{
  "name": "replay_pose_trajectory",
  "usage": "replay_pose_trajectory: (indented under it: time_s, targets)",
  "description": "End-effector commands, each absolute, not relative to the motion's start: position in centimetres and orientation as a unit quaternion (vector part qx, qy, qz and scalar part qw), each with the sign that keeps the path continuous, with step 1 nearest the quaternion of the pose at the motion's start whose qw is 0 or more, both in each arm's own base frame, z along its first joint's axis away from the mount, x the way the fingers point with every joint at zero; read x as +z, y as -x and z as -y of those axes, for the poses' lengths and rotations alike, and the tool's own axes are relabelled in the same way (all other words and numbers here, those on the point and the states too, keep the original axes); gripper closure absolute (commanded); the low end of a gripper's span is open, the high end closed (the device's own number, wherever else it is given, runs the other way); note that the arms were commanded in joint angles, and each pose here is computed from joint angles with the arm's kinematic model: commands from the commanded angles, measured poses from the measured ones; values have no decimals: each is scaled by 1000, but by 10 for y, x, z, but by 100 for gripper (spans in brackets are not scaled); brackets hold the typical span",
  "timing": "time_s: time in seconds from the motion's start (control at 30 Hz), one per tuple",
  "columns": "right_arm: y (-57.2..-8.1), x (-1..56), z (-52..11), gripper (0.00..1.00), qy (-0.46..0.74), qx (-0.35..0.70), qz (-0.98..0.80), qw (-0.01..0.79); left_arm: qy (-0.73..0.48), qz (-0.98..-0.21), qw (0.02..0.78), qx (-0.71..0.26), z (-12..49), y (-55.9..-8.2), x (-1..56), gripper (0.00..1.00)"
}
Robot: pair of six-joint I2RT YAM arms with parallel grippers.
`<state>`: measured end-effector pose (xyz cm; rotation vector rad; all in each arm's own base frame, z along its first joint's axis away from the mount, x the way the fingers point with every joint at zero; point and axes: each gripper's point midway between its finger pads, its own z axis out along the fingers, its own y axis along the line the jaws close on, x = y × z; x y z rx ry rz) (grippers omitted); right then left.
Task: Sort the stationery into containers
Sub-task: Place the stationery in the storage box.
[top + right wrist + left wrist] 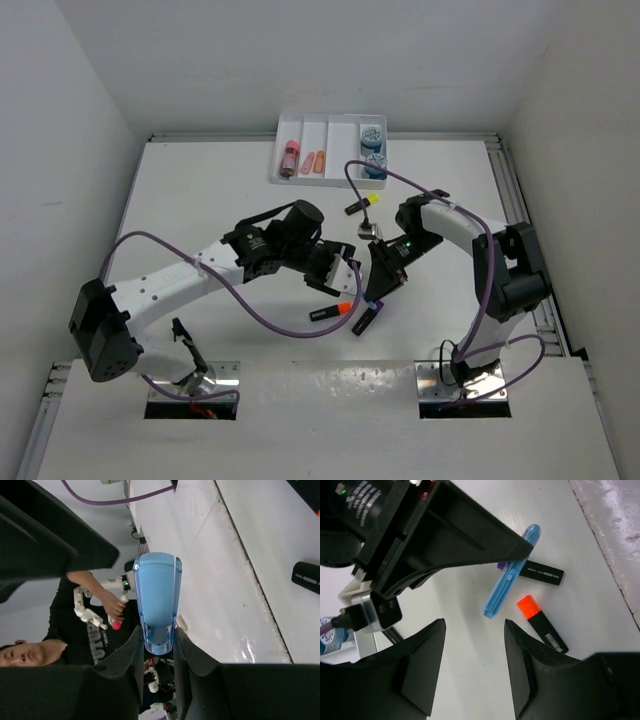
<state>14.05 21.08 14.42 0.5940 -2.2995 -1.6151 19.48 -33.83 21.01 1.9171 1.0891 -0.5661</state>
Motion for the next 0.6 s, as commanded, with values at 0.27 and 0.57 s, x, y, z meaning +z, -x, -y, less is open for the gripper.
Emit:
replay_pose_trajectory:
  time_s: [0.27, 0.57]
  targets:
    - [-142, 163, -221, 100, -232, -576, 775, 114, -810, -369, 386, -244, 356, -159, 195, 44]
    - [-140, 166, -223, 100, -241, -580, 770, 114, -815, -364, 375, -251, 364, -151, 186, 60]
